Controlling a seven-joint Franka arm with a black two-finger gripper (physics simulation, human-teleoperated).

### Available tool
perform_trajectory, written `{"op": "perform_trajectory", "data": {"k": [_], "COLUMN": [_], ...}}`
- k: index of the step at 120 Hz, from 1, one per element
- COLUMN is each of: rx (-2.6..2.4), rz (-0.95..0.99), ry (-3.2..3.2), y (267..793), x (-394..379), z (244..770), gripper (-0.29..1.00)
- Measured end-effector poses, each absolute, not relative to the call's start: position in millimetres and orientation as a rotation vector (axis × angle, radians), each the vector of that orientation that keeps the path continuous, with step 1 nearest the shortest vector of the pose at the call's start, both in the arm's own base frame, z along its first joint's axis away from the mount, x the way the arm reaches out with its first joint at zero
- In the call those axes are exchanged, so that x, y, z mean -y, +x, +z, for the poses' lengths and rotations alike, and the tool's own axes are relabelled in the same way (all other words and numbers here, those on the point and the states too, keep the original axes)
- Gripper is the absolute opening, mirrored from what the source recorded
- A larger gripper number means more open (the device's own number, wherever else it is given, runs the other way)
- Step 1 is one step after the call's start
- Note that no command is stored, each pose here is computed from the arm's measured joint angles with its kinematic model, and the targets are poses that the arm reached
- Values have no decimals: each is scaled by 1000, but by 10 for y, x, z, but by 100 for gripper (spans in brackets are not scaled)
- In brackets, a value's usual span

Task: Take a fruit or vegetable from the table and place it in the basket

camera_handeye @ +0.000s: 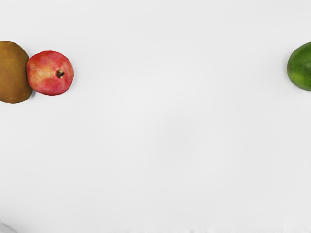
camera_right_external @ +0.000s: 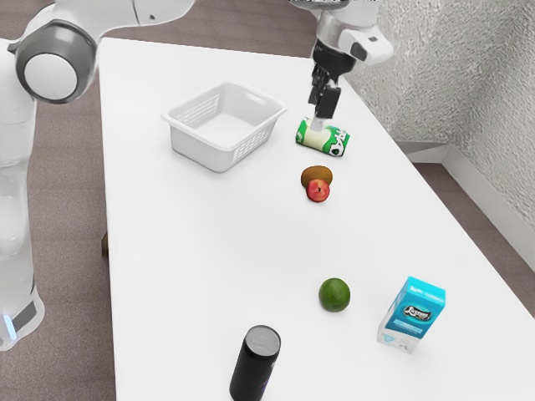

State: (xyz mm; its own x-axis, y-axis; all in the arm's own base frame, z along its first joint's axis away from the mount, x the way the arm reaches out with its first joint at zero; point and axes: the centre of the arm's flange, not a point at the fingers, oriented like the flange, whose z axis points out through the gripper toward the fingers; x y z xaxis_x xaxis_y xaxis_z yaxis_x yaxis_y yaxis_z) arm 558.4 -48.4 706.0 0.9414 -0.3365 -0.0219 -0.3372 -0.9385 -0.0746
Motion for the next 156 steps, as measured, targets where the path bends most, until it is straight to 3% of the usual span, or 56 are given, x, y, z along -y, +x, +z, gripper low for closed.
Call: {"op": "perform_trajectory", "data": {"k": [26, 72, 110, 156], "rx": [-1014, -1683, -1934, -2217], "rz": [49, 103, 60, -22], "ry": [-2912, -2642, -2454, -2219], "y": [5694, 6109, 6383, 6663], "x": [472, 105, -650, -794], "z": [6918, 5865, 5268, 4746], "gripper": [70, 70, 70, 70]}}
